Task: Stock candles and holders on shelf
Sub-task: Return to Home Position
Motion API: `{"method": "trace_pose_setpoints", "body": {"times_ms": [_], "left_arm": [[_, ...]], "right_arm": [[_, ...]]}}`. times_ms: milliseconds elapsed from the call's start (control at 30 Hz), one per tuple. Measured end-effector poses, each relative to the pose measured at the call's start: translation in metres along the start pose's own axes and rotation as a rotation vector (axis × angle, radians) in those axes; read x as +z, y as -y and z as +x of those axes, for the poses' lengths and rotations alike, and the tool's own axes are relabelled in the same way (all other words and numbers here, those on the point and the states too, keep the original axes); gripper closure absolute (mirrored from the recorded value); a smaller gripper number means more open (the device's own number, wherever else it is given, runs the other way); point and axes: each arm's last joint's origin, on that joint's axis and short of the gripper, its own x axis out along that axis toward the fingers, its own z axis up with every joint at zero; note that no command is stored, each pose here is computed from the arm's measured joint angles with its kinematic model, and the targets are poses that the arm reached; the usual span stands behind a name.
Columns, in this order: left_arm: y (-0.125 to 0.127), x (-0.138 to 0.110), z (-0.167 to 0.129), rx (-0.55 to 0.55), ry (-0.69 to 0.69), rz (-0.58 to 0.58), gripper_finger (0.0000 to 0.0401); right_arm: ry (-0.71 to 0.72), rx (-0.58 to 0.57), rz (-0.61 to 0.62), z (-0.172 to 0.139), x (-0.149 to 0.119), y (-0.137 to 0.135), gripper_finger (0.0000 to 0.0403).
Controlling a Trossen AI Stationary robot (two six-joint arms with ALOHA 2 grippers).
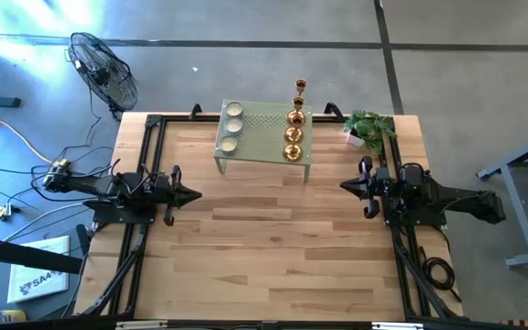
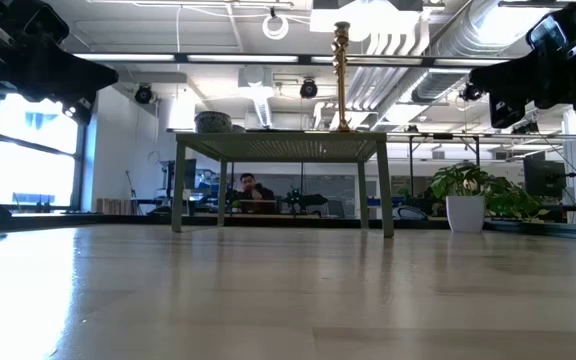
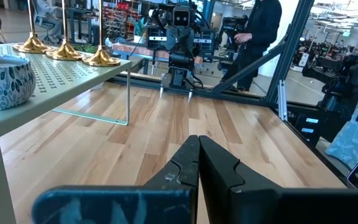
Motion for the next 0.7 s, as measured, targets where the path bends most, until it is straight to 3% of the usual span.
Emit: {"method": "trace_pose_setpoints", "body": {"times_ms": [700], "left_arm": [[0.0001, 0.0, 0.0, -0.001, 0.0, 0.0, 0.04]], "right_arm": [[0.0, 0.0, 0.0, 0.0, -0.0001, 0.0, 0.0399]]}}
